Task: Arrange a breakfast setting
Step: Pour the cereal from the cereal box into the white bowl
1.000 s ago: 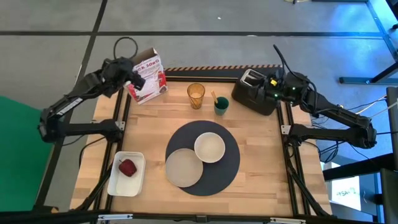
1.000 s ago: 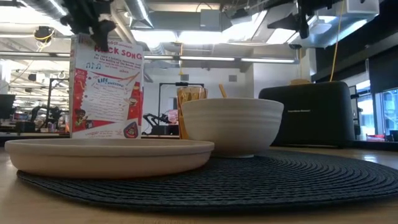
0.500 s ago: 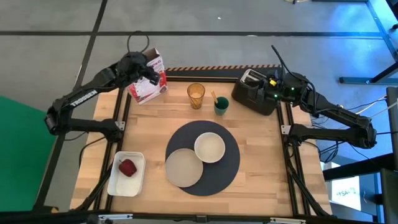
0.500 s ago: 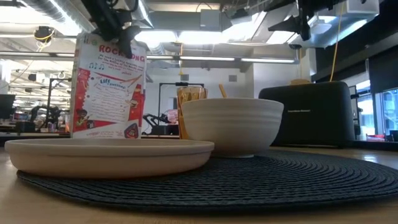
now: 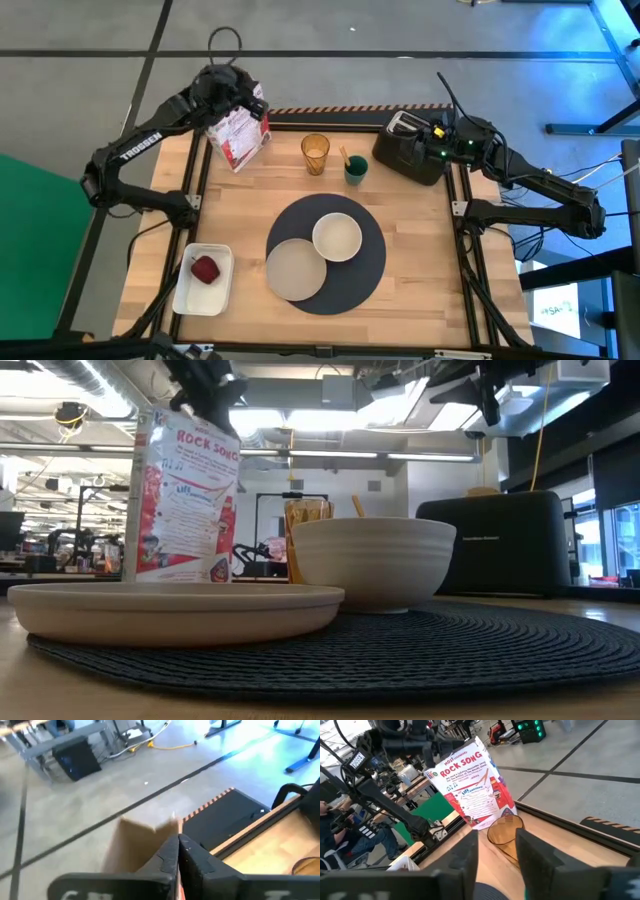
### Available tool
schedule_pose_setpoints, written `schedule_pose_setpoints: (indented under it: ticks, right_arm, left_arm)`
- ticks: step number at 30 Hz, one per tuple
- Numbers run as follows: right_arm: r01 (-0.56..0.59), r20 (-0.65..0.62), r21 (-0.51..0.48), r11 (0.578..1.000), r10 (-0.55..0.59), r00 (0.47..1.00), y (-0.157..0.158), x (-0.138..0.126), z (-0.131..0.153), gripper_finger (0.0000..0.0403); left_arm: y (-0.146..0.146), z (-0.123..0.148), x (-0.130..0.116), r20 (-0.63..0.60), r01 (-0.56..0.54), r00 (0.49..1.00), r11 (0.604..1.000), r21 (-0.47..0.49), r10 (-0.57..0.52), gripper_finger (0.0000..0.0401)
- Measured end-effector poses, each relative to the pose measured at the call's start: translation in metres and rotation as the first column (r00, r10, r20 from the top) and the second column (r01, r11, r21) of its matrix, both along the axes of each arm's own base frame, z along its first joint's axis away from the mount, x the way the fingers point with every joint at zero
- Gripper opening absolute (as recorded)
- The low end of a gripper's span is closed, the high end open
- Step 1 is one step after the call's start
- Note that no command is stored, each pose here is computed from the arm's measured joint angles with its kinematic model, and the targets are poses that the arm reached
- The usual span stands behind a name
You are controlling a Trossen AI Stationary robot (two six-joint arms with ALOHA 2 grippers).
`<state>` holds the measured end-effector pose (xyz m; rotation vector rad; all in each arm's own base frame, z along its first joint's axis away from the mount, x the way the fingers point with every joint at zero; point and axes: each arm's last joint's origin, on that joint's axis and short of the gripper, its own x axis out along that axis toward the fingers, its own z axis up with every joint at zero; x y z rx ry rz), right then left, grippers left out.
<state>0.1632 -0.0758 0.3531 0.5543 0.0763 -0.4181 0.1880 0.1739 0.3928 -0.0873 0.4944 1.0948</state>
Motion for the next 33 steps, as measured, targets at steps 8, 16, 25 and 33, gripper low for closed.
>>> schedule_pose_setpoints:
  ticks: [8, 16, 25, 33]
  right_arm:
    - [-0.008, -0.001, -0.003, 1.000, 0.008, 1.000, 0.000, 0.000, 0.000, 0.0102]
    - [-0.003, -0.003, -0.018, 1.000, 0.003, 1.000, 0.000, 0.000, 0.000, 0.0174]
    - [-0.018, -0.002, -0.014, 1.000, 0.018, 1.000, 0.000, 0.000, 0.000, 0.0282]
    - [-0.029, -0.005, -0.023, 0.999, 0.029, 1.000, 0.001, 0.000, 0.000, 0.0304]
  left_arm:
    - [-0.004, 0.017, 0.001, -0.022, 0.005, 1.000, 1.000, 0.028, -0.005, 0.0068]
    - [-0.026, 0.064, -0.018, -0.035, 0.041, 0.999, 0.995, 0.088, -0.038, 0.0196]
    - [-0.070, 0.073, -0.073, 0.039, -0.015, 0.999, 1.000, -0.004, 0.015, 0.0263]
    - [-0.111, 0.042, -0.113, 0.200, 0.009, 0.980, 0.999, -0.041, 0.000, 0.0259]
